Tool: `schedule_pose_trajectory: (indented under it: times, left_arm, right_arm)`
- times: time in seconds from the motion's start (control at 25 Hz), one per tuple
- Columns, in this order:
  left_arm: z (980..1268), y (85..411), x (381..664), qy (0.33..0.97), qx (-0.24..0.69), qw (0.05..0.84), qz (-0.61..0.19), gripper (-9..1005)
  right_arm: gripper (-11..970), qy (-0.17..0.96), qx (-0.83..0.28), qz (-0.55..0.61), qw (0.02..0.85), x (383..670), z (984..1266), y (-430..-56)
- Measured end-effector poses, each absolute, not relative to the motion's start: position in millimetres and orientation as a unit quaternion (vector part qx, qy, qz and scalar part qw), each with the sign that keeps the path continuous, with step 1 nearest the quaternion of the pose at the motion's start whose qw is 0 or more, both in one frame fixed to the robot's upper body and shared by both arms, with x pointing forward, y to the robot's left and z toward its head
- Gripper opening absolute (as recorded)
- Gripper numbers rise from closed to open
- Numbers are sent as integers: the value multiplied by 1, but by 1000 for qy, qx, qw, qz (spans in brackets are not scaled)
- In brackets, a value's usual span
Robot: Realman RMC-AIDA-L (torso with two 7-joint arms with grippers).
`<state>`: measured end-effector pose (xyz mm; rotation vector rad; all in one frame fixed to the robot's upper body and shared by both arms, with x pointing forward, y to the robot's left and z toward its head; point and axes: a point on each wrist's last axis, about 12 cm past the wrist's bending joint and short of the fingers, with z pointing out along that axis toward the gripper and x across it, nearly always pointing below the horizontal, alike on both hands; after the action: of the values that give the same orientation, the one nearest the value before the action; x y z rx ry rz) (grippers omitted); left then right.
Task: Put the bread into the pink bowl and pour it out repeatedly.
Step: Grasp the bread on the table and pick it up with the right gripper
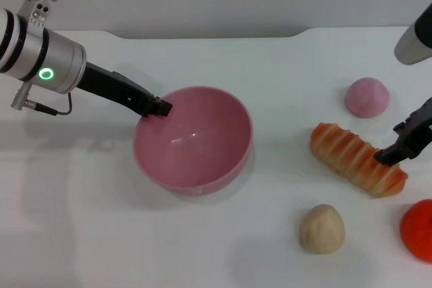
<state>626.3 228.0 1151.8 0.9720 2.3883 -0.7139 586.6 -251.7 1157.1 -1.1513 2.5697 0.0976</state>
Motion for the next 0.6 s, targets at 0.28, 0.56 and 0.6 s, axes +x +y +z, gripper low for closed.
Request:
schedule_pose_trajectory:
  times: [0.28,0.56,0.6]
  left_arm:
    - [1152,228,626,868,354,231,-260,47]
    - [1154,226,627,867,357,232,-259,47]
    - [1154,225,628,866,358,232,-259,47]
  right_arm:
    - [678,903,-400,40,151,587,1141,-248]
    - [677,902,-404,56,146,587,1128,-240]
    - [677,901,-404,57,145,587,1126,-239]
